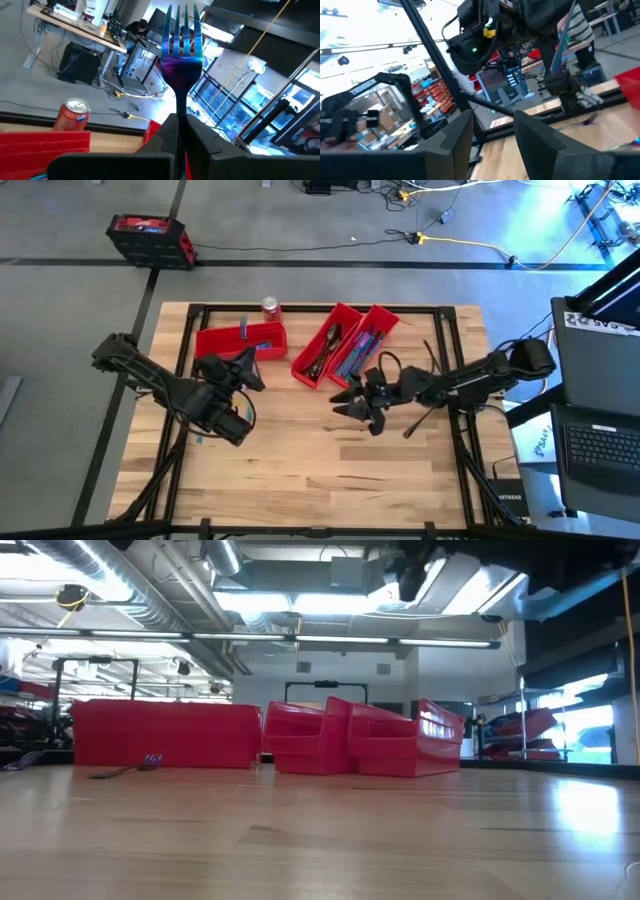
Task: Sort silverware
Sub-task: Put the blue fork into the left red bin
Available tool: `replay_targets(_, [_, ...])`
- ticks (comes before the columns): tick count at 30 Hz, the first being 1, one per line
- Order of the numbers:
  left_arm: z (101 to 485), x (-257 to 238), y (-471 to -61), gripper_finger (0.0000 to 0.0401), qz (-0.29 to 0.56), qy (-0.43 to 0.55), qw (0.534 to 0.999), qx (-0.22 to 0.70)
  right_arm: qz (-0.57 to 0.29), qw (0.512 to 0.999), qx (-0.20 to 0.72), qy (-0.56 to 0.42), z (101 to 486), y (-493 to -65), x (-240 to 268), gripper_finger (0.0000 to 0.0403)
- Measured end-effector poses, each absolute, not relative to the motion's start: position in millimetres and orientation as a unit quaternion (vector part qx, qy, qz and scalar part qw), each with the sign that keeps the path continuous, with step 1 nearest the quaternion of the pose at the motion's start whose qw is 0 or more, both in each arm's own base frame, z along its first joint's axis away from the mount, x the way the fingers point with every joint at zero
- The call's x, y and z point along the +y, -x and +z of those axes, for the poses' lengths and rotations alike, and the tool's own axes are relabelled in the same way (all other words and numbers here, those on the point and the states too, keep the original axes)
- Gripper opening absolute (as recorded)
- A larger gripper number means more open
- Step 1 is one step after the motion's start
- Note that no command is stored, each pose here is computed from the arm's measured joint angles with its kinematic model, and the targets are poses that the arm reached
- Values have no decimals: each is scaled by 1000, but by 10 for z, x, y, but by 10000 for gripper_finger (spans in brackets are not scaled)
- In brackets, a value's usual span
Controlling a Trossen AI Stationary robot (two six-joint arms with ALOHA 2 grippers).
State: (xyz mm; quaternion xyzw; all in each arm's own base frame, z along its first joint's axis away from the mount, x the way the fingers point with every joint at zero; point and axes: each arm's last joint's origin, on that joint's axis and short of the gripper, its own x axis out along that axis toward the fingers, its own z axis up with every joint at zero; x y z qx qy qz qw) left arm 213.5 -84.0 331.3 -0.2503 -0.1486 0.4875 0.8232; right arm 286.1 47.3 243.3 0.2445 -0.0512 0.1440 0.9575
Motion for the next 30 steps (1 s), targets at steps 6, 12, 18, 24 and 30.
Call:
replay_targets(6, [3337,-879,-2180,1,472,314,803,-185,152,968,-42,-194,2510,-3010,491,129])
replay_targets(12, [3357,-868,-2281,1,465,377,768,-228,160,979,-79,-102,2667,-3061,511,129])
replay_targets(18, [3393,-805,-2417,1,464,425,728,-271,54,990,-50,123,2730,-3163,472,129])
replay_targets(24, [3423,-668,-2520,1,486,421,710,-289,-45,979,10,198,2845,-3261,423,129])
replay_targets(30, [3431,-577,-2557,1,495,425,695,-303,-92,983,-12,156,2898,-3273,390,129])
